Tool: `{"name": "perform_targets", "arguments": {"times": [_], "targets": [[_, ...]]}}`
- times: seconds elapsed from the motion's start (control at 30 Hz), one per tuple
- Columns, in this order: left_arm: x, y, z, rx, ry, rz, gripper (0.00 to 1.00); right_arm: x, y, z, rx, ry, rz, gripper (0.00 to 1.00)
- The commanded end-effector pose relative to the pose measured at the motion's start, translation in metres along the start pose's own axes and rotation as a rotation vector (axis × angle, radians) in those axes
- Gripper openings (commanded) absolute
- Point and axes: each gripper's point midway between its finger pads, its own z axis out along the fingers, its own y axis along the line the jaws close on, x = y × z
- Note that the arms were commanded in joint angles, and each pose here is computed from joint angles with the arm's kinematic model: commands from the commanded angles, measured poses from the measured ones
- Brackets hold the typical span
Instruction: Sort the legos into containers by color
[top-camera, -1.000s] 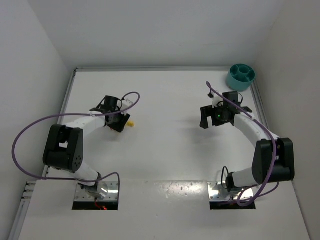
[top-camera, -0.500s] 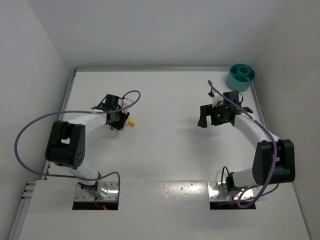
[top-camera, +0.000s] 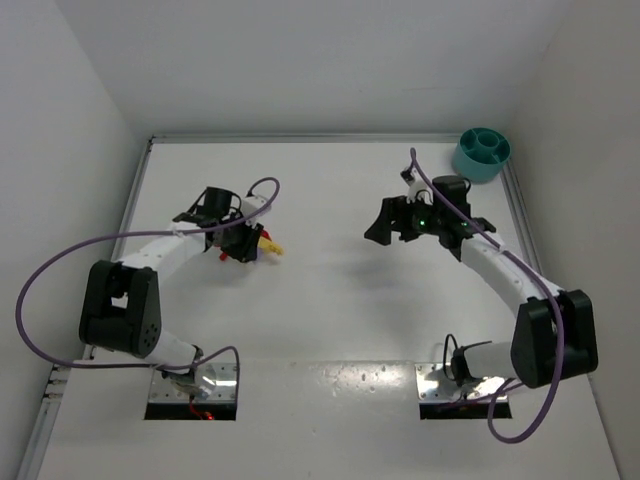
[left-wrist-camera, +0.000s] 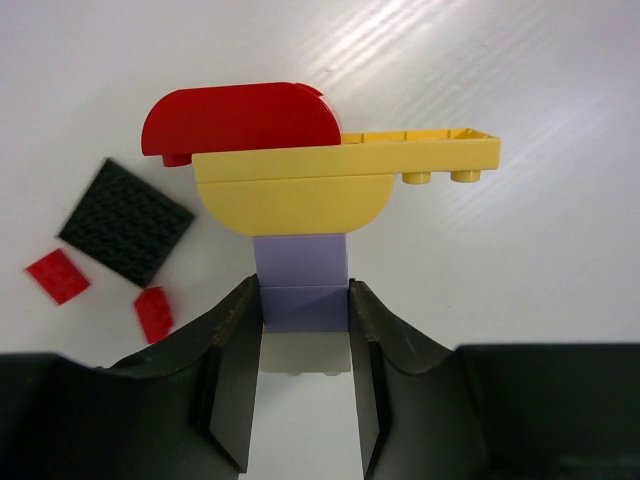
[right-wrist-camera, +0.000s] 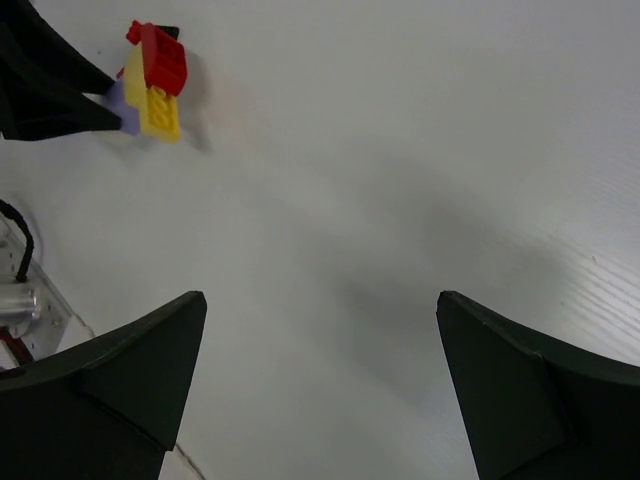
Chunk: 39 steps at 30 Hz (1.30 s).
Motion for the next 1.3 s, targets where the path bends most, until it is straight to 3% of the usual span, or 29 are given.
{"name": "perform_targets", "arguments": {"times": [0.0, 0.1, 0.2, 0.3, 0.4, 0.6, 0.9, 1.27], "targets": [[-0.020, -0.031, -0.017, 0.167, -0.072, -0.001, 0.13, -0.013, 0.017, 0.022, -0.056, -0.051, -0.023, 0.99], [-0.025, -0.052, -0.025, 0.291, -0.087, 0.007, 0.13, -0.016, 0.034, 0.045, -0.115, -0.020, -0.043, 0.96], [-0.034, -0.057, -0.036, 0.308, -0.138, 0.051, 0.13, -0.012, 0.054, 0.060, -0.210, 0.094, -0.010, 0.95], [-0.039, -0.066, -0.049, 0.302, -0.189, 0.113, 0.11, 0.002, 0.073, 0.074, -0.327, 0.185, 0.054, 0.95], [-0.035, -0.073, -0.055, 0.262, -0.215, 0.201, 0.00, 0.012, 0.100, 0.077, -0.489, 0.264, 0.137, 0.95], [-0.024, -0.078, -0.058, 0.139, -0.227, 0.322, 0.00, 0.001, 0.132, 0.091, -0.620, 0.328, 0.208, 0.95], [-0.014, -0.088, -0.055, 0.080, -0.208, 0.393, 0.00, 0.008, 0.142, 0.116, -0.576, 0.366, 0.187, 0.97], [-0.022, -0.104, -0.063, 0.094, -0.246, 0.434, 0.00, 0.027, 0.162, 0.129, -0.696, 0.477, 0.234, 0.97]]}}
